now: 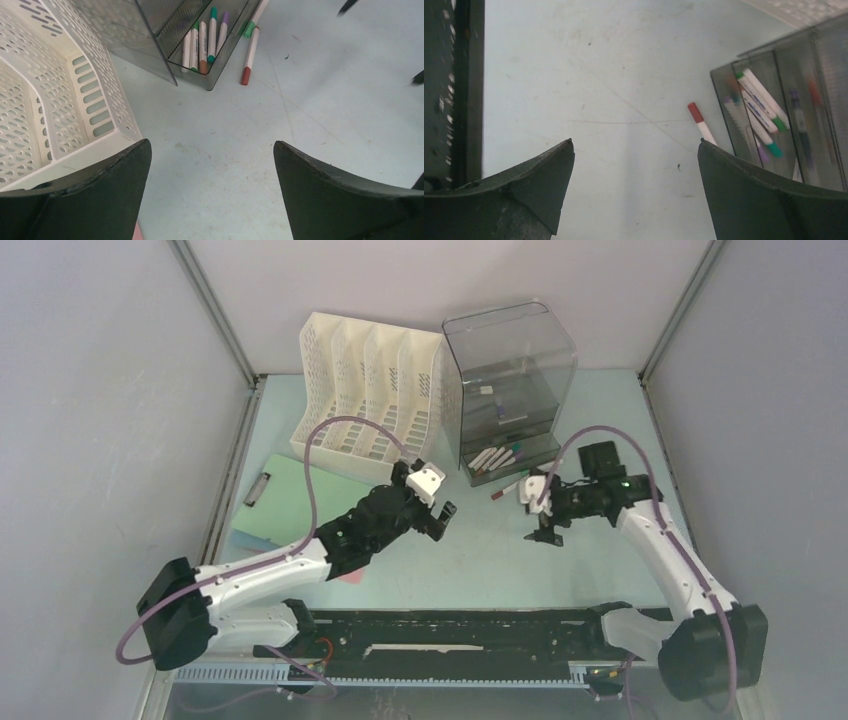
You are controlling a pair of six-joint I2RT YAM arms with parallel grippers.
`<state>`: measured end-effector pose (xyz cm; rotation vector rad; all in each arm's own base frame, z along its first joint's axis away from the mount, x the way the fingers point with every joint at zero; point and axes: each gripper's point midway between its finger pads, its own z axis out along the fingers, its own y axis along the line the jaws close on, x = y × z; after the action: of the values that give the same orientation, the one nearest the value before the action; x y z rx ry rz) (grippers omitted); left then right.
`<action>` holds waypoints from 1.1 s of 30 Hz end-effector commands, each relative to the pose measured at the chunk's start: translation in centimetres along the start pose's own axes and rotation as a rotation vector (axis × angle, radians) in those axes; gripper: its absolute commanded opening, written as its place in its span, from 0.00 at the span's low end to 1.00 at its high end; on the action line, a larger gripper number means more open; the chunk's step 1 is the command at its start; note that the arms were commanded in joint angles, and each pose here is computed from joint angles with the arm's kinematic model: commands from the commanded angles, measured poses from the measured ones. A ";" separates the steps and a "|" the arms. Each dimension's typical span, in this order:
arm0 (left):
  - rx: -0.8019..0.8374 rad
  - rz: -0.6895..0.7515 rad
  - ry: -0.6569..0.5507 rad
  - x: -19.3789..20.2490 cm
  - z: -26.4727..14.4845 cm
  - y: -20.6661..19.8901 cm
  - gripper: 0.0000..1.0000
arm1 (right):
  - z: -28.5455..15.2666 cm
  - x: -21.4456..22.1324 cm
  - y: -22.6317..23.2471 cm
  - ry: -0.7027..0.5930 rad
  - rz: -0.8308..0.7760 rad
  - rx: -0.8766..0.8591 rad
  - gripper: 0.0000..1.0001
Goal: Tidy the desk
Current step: Place the stationery in the drawer, then pick up the stationery from the center of the board.
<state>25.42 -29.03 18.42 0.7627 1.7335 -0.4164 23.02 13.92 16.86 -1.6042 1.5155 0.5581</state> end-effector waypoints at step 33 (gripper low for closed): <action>-0.073 -0.403 -0.277 0.2 -8.3 2.6 1.00 | 8.9 9.1 -7.5 0.444 -0.350 -0.173 0.81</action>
<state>21.47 -21.66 20.10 0.3370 1.6682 -0.6091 31.50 14.54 6.14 -2.2119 1.4626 0.2020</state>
